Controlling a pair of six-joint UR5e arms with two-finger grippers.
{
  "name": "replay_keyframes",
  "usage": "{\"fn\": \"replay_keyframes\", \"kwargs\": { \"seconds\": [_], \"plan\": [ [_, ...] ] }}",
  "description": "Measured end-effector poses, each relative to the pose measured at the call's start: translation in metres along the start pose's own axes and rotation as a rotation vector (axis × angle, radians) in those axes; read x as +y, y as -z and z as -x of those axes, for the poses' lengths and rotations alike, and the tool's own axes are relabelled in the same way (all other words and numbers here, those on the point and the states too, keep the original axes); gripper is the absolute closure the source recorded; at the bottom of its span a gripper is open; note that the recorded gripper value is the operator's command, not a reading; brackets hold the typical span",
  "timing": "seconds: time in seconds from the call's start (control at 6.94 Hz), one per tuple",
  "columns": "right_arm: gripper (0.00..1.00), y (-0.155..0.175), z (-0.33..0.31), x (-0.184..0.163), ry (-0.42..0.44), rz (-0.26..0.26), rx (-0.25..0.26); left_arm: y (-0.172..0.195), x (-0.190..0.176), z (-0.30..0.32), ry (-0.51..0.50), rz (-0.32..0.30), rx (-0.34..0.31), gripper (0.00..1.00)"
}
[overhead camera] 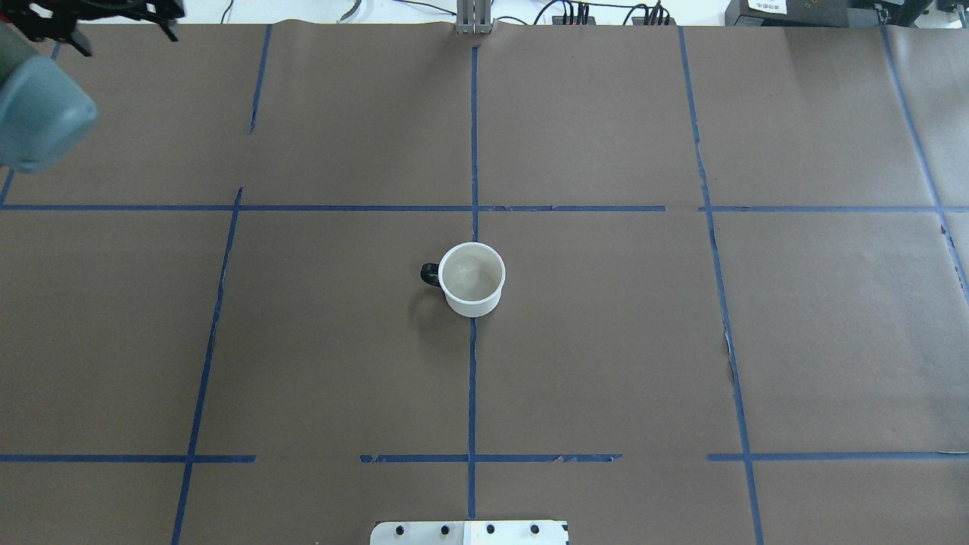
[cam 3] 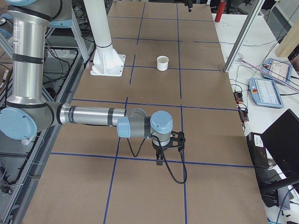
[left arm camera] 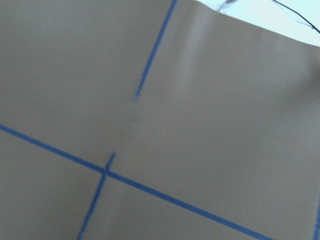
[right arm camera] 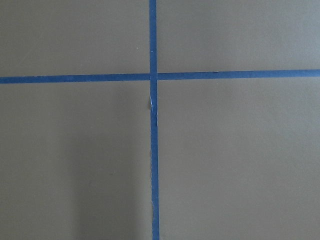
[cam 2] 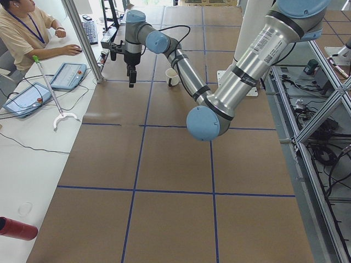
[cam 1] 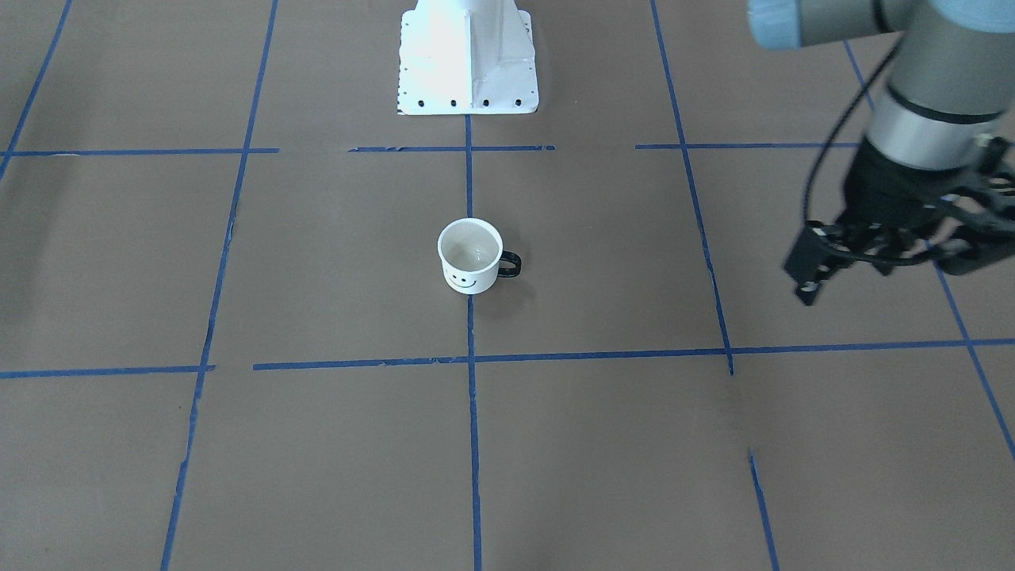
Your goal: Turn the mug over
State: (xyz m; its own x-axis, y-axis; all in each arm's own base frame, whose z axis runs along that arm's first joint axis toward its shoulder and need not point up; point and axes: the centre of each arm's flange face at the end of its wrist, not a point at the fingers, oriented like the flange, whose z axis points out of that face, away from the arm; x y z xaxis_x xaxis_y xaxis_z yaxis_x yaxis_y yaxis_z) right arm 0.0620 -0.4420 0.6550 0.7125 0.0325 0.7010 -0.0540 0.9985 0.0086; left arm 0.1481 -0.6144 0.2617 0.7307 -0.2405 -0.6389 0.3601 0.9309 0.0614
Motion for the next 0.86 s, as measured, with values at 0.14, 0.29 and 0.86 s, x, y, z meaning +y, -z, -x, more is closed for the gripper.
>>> {"fn": "replay_keyframes", "kwargs": {
  "seconds": [0.14,0.29,0.86],
  "plan": [
    [0.00,0.000,0.000,0.000,0.000,0.000,0.000,-0.007,-0.029,0.099,-0.101,-0.019,-0.024,0.00],
    [0.00,0.000,0.000,0.000,0.000,0.000,0.000,-0.007,-0.049,0.188,-0.191,-0.031,-0.060,0.00],
    [0.00,0.000,0.000,0.000,0.000,0.000,0.000,-0.065,-0.044,0.470,-0.396,0.012,-0.088,0.00]
  ]
}}
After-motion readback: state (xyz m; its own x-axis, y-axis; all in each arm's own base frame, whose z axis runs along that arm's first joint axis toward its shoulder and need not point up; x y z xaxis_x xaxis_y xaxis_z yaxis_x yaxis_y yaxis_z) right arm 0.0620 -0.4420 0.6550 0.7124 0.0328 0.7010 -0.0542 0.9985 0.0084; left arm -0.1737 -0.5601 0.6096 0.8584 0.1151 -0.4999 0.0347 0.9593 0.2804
